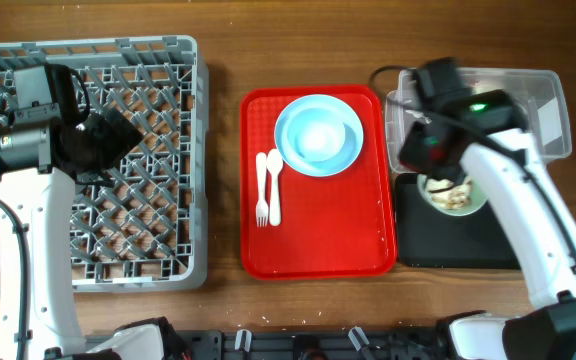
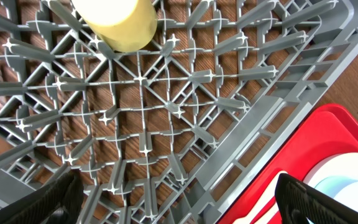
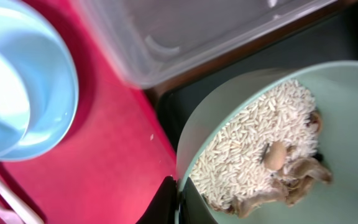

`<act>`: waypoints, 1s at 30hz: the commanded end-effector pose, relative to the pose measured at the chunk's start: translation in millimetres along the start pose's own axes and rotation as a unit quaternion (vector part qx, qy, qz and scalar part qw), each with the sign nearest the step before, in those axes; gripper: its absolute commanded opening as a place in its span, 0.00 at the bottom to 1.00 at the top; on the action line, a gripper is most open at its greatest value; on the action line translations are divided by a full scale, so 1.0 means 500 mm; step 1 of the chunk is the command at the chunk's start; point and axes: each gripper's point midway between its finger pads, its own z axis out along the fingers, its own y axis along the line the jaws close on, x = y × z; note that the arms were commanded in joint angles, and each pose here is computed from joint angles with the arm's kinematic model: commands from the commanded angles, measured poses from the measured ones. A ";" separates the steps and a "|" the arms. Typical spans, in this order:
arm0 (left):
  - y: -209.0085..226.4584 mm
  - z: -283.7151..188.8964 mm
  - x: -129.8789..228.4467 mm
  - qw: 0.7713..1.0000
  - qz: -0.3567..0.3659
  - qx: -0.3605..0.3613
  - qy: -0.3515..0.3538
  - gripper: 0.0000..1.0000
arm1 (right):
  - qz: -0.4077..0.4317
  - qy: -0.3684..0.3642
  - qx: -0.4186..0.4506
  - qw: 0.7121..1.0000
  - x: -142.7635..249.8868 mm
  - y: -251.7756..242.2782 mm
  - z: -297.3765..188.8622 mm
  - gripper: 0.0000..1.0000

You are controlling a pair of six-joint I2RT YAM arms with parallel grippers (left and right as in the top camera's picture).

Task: Sort waste into correct bins and load items into the dishwasher rack
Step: 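Lift the green bowl and carry it right over the black tray, then tilt the green bowl with the right gripper, pouring rice onto black tray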

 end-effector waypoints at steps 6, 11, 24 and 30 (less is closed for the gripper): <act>-0.001 -0.011 -0.008 1.000 -0.009 0.005 -0.009 1.00 | 0.029 0.061 -0.201 0.977 -0.063 -0.072 -0.033 0.04; -0.001 -0.011 -0.008 1.000 -0.009 0.005 -0.009 1.00 | 0.071 0.059 -0.240 0.966 -0.085 -0.140 -0.039 0.04; -0.001 -0.011 -0.008 1.000 -0.009 0.005 -0.009 1.00 | 0.112 0.092 -0.313 0.939 -0.045 -0.154 0.033 0.04; -0.001 -0.011 -0.008 1.000 -0.009 0.005 -0.009 1.00 | 0.112 0.122 -0.394 0.904 -0.010 -0.109 0.027 0.04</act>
